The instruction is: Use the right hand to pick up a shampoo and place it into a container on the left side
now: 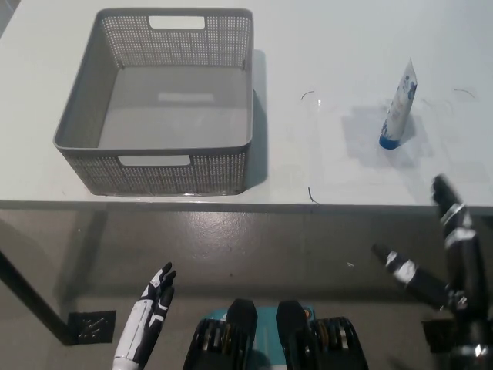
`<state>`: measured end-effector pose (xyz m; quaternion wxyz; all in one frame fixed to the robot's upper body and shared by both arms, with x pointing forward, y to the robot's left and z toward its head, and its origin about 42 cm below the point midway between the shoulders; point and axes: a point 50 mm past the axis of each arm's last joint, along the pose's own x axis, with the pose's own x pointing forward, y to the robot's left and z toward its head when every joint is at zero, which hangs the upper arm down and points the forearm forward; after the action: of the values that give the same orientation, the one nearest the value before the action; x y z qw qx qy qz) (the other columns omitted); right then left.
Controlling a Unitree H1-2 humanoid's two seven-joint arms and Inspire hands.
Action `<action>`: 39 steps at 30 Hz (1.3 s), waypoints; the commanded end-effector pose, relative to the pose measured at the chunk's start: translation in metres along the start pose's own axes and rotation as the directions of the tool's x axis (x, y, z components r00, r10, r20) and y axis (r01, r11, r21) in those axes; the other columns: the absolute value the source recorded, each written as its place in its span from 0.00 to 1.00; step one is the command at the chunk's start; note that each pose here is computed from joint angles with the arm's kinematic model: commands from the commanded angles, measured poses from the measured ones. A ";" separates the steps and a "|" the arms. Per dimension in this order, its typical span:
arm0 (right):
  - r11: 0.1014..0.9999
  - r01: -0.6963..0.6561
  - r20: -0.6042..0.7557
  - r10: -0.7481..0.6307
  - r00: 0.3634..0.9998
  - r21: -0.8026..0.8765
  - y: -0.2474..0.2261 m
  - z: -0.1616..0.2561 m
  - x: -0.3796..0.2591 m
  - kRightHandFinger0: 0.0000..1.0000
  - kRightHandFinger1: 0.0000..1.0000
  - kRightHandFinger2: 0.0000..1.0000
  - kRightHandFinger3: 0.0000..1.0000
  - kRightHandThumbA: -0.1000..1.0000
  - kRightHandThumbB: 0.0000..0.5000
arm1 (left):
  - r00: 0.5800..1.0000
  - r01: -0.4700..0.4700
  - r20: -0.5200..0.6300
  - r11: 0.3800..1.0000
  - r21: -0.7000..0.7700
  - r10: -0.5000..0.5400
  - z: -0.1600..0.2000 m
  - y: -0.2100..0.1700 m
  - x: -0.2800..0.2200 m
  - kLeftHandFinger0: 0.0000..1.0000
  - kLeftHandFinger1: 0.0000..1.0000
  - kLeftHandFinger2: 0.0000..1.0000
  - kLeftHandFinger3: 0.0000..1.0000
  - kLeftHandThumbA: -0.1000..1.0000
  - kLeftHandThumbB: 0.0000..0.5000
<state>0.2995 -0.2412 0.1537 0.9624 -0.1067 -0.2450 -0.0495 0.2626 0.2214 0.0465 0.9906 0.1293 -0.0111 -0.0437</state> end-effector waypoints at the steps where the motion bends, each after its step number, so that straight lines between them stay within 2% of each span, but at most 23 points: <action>1: 0.996 0.074 0.101 -0.069 0.993 -0.052 -0.021 0.013 0.022 1.00 1.00 1.00 1.00 1.00 0.40 | 0.999 -0.017 0.029 1.000 -0.004 0.017 0.002 0.001 -0.008 1.00 1.00 1.00 1.00 1.00 0.49; 7: 0.994 0.103 0.097 -0.099 0.990 -0.043 -0.032 0.011 0.056 1.00 1.00 1.00 1.00 0.99 0.38 | 0.999 -0.020 0.026 1.000 0.004 0.020 -0.002 -0.002 -0.012 1.00 1.00 1.00 1.00 1.00 0.56; 12: 0.992 0.114 0.102 -0.108 0.989 -0.049 -0.035 0.010 0.083 1.00 1.00 1.00 1.00 0.98 0.40 | 0.999 -0.026 0.026 1.000 -0.008 0.026 -0.001 0.001 -0.013 1.00 1.00 1.00 1.00 1.00 0.52; 17: 0.990 0.121 0.073 -0.116 0.991 -0.068 -0.041 0.005 0.110 1.00 1.00 1.00 1.00 0.99 0.50 | 0.999 -0.023 0.031 1.000 0.001 0.023 -0.002 0.000 -0.012 1.00 1.00 1.00 1.00 1.00 0.53; 22: 0.986 0.132 0.078 -0.124 0.989 -0.106 -0.043 -0.001 0.132 1.00 1.00 1.00 1.00 1.00 0.57 | 0.999 -0.026 0.026 1.000 -0.002 0.026 0.000 0.000 -0.012 1.00 1.00 1.00 1.00 1.00 0.55; 24: 0.985 0.134 0.075 -0.126 0.989 -0.106 -0.042 -0.002 0.141 1.00 1.00 1.00 1.00 1.00 0.56 | 0.999 -0.026 0.027 1.000 -0.005 0.026 0.000 0.000 -0.010 1.00 1.00 1.00 1.00 1.00 0.55; 27: 0.982 0.139 0.060 -0.133 0.989 -0.126 -0.039 -0.004 0.157 1.00 1.00 1.00 1.00 1.00 0.63 | 0.999 -0.021 0.030 1.000 0.001 0.021 0.000 0.000 -0.009 1.00 1.00 1.00 1.00 1.00 0.56; 31: 0.982 0.141 0.055 -0.135 0.989 -0.125 -0.033 -0.005 0.172 1.00 1.00 1.00 1.00 1.00 0.61 | 0.999 -0.017 0.030 1.000 0.001 0.017 -0.001 0.000 -0.009 1.00 1.00 1.00 1.00 1.00 0.57; 36: 0.973 0.127 0.037 -0.122 0.992 -0.190 -0.024 -0.007 0.193 1.00 1.00 1.00 1.00 1.00 0.66 | 1.000 -0.011 0.019 1.000 0.002 0.011 -0.001 0.001 -0.010 1.00 1.00 1.00 1.00 1.00 0.55; 39: 0.968 0.121 0.041 -0.115 0.993 -0.219 -0.019 -0.007 0.200 1.00 1.00 1.00 1.00 1.00 0.63 | 1.000 -0.010 0.028 1.000 0.007 0.009 -0.001 0.002 -0.009 1.00 1.00 1.00 1.00 1.00 0.55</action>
<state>0.4576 -0.2716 0.2161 0.9533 -0.1666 -0.2261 -0.1107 0.2495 0.2230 0.0382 0.9906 0.1301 -0.0001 -0.0427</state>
